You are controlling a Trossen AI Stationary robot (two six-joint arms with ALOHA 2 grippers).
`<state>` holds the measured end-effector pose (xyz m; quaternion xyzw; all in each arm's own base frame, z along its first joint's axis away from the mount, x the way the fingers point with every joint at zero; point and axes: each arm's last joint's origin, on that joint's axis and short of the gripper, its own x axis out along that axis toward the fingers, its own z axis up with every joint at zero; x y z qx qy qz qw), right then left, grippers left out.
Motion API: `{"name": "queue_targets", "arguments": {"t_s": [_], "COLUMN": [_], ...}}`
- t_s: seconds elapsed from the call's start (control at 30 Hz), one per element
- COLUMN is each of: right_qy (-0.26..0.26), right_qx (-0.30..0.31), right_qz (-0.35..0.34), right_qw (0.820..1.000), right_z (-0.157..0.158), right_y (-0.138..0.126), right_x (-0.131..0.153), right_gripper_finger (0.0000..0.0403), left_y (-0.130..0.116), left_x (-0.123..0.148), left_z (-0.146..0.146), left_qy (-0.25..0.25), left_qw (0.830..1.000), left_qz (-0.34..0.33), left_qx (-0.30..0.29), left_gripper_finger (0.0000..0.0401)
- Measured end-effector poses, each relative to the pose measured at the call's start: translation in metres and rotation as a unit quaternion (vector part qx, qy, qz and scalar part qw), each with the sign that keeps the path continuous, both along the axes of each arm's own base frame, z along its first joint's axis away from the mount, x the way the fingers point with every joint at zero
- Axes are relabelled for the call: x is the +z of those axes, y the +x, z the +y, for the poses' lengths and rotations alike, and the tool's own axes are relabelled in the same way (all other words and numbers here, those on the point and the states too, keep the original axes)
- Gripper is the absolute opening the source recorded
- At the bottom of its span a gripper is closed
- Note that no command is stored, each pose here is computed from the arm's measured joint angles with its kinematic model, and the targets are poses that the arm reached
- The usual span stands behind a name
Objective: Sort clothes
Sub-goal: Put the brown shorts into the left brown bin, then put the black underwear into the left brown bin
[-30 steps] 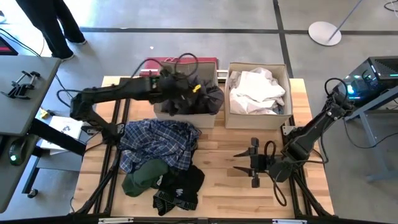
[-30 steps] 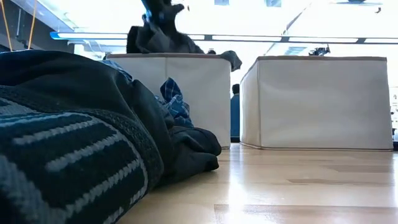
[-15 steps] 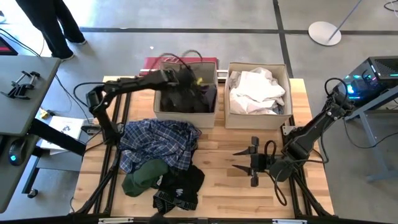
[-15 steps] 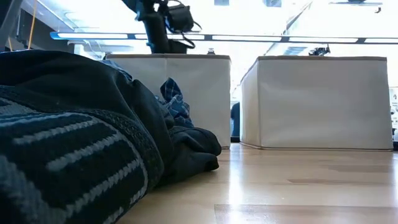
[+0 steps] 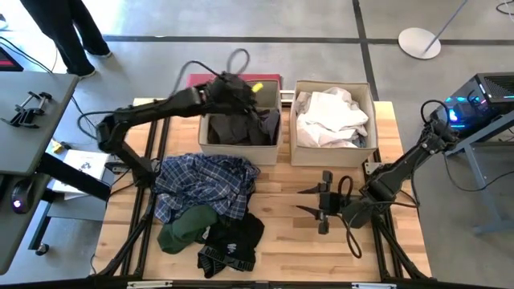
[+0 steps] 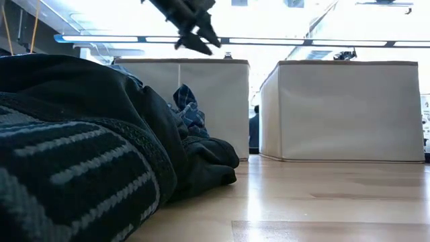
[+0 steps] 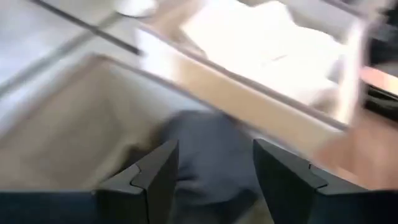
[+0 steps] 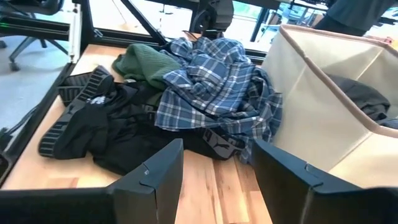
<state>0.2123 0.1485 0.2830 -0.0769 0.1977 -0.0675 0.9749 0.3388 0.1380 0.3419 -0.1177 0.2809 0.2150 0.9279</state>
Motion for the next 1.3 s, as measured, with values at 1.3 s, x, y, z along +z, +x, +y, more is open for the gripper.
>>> {"name": "queue_targets", "arguments": {"t_s": [1.3], "right_qy": [0.018], "right_qx": [0.021], "right_qz": [0.009], "right_qw": [1.0], "right_z": [-0.001], "right_y": [0.003], "right_x": [-0.001], "right_gripper_finger": [0.0179], "left_y": [-0.074], "left_x": [0.078], "left_z": [-0.208], "left_qy": [0.205], "left_qw": [0.948], "left_qz": [0.005], "left_qx": [-0.245], "left_gripper_finger": [0.0089]}}
